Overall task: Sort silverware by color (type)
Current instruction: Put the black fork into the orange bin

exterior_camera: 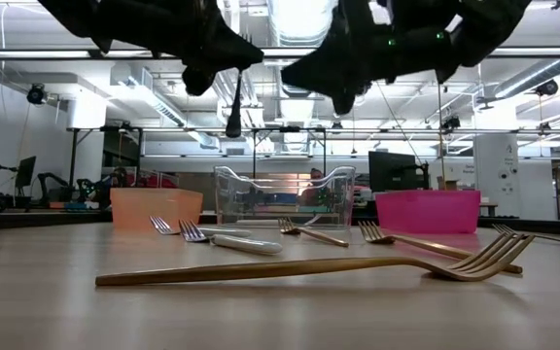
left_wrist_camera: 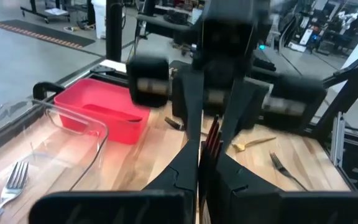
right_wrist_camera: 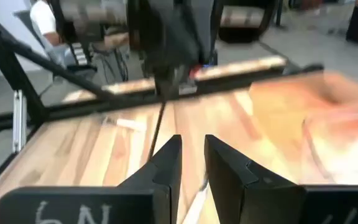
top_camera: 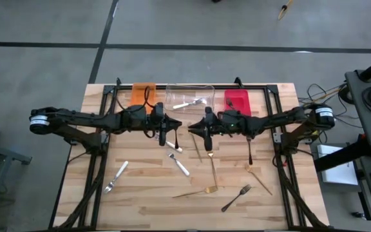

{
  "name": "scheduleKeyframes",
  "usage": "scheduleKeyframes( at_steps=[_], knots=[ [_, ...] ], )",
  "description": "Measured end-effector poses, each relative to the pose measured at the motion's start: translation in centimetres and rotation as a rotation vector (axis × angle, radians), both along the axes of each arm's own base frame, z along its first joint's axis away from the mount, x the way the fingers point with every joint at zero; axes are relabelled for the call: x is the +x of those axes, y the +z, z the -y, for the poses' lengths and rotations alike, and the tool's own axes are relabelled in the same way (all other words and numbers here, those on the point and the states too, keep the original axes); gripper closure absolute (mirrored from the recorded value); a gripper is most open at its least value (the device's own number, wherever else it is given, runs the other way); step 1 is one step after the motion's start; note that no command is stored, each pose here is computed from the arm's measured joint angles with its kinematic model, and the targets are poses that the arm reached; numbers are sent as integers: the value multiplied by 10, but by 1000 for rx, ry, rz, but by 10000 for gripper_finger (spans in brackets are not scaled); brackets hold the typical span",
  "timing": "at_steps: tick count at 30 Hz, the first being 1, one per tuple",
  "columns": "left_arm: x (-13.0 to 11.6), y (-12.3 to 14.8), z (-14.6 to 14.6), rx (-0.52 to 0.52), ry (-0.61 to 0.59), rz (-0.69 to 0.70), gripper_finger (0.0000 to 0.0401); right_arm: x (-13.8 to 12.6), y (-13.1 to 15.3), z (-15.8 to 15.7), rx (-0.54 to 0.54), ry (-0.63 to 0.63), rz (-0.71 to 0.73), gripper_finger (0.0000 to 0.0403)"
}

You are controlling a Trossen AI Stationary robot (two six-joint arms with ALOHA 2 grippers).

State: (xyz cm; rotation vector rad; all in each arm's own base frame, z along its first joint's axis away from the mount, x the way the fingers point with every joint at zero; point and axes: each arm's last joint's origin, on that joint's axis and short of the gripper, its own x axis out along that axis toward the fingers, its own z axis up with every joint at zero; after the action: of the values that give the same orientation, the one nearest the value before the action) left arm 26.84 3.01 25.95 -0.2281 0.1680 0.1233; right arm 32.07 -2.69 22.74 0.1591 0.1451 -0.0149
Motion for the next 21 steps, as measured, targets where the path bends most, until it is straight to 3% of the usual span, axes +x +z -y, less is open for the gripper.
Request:
scheduleKeyframes(
  at_steps=[7, 15, 21],
  knots=[
    [1, 4, -1, 10, 25, 40, 401, 10, -22, 0, 32, -2, -44, 342],
    [2, 3, -1, 27, 24, 40, 401, 16, -27, -1, -186, 34, 4, 344],
    [3, 1, -1, 42, 22, 31, 401, 15, -23, -1, -88, 4, 18, 337]
  ],
)
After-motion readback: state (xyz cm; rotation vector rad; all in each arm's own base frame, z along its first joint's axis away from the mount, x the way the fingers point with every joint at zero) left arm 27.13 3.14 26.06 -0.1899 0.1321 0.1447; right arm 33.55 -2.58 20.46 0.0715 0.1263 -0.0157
